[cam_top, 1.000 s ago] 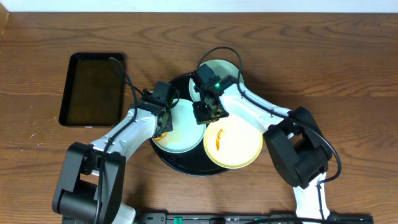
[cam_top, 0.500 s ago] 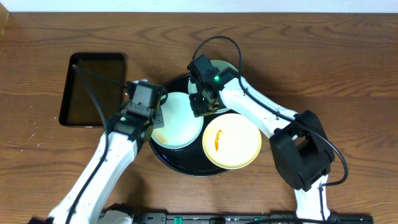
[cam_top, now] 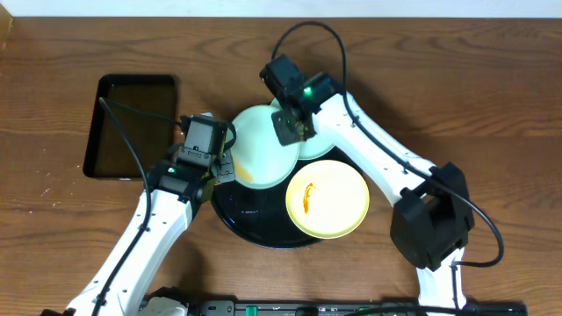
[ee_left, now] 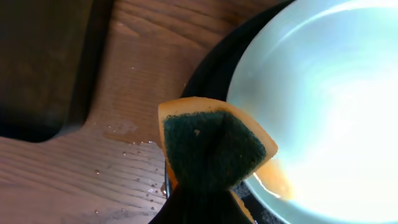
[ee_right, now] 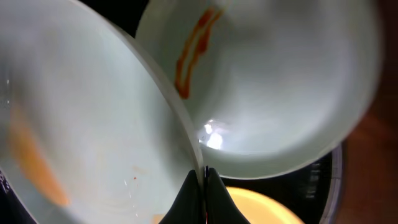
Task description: Clean dirty plates on tray and stack at the side
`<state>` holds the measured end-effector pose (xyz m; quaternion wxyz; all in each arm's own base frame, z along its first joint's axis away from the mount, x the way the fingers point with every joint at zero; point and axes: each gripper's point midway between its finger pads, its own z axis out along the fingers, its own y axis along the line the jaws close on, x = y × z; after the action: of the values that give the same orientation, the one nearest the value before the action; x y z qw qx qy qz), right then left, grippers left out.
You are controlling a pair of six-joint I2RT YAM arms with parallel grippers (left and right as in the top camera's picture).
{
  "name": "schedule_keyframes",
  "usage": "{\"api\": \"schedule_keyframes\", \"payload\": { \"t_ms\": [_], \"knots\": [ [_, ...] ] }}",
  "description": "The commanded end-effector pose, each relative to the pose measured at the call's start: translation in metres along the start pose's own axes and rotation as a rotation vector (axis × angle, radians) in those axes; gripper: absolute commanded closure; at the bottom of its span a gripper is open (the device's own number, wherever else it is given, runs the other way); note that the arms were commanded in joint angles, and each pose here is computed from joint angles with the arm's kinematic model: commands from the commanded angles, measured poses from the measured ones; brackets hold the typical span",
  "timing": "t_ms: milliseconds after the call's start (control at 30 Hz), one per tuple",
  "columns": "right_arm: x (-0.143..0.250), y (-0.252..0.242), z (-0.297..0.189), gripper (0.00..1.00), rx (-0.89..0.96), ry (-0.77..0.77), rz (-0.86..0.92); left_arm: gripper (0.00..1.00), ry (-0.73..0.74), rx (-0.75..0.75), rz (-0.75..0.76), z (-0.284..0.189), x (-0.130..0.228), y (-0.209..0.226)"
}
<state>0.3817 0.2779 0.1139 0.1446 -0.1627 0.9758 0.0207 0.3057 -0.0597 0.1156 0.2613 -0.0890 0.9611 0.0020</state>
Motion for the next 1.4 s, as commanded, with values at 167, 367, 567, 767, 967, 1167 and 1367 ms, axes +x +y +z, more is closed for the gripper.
{"api": "schedule_keyframes", "payload": {
  "t_ms": [167, 367, 567, 767, 967, 1167, 1367],
  "knots": [
    [-0.022, -0.030, -0.052, 0.99, 0.225, -0.107, -0.163, 0.92, 0.000, 0.007, -0.048, -0.001, -0.002, -0.001],
    [-0.023, -0.040, -0.063, 0.99, 0.397, -0.134, -0.230, 0.92, -0.004, 0.011, -0.061, -0.001, -0.003, -0.002],
    [-0.025, -0.027, -0.081, 0.99, 0.543, -0.210, -0.299, 0.92, -0.005, 0.011, -0.061, -0.001, -0.004, -0.002],
    [-0.027, -0.016, -0.094, 0.99, 0.626, -0.266, -0.338, 0.92, -0.005, 0.011, -0.084, -0.001, -0.004, -0.002],
    [-0.026, -0.012, -0.095, 0.99, 0.626, -0.274, -0.341, 0.92, -0.005, 0.011, -0.083, -0.001, -0.003, -0.002],
    [-0.026, -0.013, -0.095, 0.99, 0.626, -0.274, -0.340, 0.92, -0.004, 0.011, -0.083, -0.001, -0.003, -0.002],
    [-0.027, -0.014, -0.095, 0.99, 0.619, -0.278, -0.314, 0.92, -0.004, 0.010, -0.085, -0.001, -0.003, -0.002]
  ]
}}
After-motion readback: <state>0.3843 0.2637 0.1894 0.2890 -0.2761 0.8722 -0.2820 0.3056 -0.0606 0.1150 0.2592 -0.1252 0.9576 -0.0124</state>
